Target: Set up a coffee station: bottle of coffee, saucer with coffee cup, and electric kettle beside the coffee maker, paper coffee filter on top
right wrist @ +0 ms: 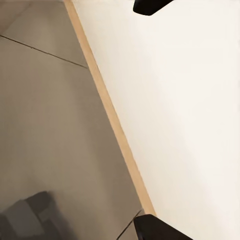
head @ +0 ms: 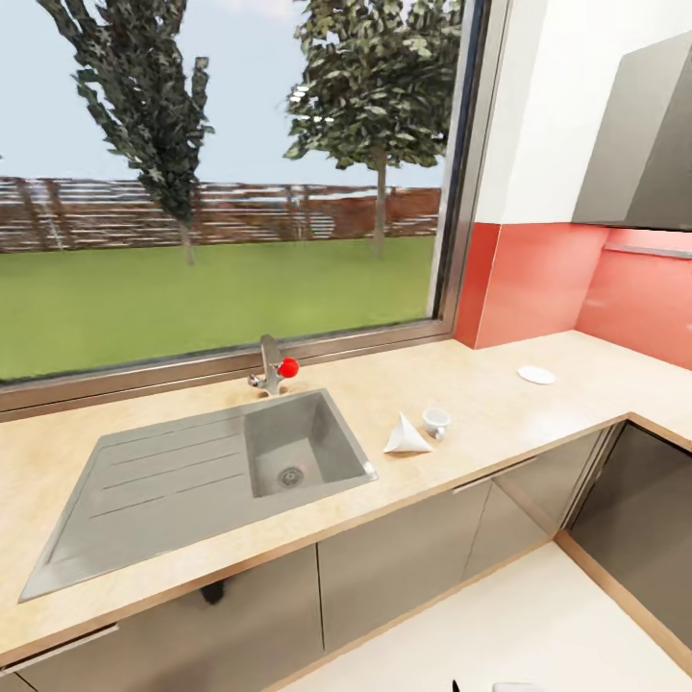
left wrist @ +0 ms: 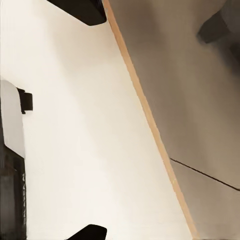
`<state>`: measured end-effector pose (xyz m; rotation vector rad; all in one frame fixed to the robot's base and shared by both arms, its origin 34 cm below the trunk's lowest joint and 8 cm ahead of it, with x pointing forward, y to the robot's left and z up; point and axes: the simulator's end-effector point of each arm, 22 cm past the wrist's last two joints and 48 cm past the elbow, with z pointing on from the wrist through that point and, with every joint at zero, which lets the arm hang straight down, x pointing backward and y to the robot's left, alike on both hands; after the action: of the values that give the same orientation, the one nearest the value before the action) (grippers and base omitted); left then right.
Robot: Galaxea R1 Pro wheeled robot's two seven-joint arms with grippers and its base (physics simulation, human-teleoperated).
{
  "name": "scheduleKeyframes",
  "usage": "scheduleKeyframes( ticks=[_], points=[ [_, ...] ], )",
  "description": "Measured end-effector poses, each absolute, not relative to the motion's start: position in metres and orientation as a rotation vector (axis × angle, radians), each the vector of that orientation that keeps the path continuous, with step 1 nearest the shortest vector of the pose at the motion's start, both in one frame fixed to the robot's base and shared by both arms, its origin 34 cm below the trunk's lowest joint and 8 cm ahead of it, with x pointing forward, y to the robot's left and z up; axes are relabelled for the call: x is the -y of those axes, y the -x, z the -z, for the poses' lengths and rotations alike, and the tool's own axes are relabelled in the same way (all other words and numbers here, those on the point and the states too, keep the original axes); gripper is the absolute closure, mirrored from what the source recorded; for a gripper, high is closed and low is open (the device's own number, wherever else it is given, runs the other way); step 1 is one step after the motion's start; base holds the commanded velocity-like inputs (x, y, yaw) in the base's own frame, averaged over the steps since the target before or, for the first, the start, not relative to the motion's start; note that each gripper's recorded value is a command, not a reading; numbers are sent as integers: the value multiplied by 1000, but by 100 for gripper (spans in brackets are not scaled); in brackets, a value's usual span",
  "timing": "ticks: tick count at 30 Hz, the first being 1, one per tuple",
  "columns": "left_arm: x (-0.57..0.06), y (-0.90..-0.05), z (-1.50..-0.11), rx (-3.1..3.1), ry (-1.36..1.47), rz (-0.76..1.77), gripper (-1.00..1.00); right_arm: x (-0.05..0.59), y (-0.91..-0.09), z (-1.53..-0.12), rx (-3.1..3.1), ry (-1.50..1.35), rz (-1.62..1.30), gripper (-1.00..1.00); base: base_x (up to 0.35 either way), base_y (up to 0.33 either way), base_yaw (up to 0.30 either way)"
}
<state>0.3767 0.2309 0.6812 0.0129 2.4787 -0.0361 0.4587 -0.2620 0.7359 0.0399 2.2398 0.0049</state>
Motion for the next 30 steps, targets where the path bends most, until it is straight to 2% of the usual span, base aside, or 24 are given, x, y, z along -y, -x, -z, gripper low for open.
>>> scheduleKeyframes(
  ticks=[1,2,3,6,27,30],
  points=[
    [-215,-391,-686,-2459,-42,72,-100,264,-458,-736,-2240,-44,-2,-100,0,0,-260],
    [-170,-427,-703,-2403,-100,162,-100,294,-454,-735,-2239,-157,51,-100,0,0,-268],
    [-153,-478,-728,-2326,-102,185,-100,299,-453,-735,-2238,-174,60,-100,0,0,-275],
    [-118,-522,-758,-2252,-108,256,-100,306,-452,-735,-2236,-198,72,-100,0,0,-280],
    [-34,-621,-854,-2187,-330,685,-100,301,-440,-725,-2269,-200,62,-100,0,0,-291],
    [-12,-653,-907,-2158,-322,872,-100,301,-440,-726,-2267,-201,62,-100,0,0,-94]
  ],
)
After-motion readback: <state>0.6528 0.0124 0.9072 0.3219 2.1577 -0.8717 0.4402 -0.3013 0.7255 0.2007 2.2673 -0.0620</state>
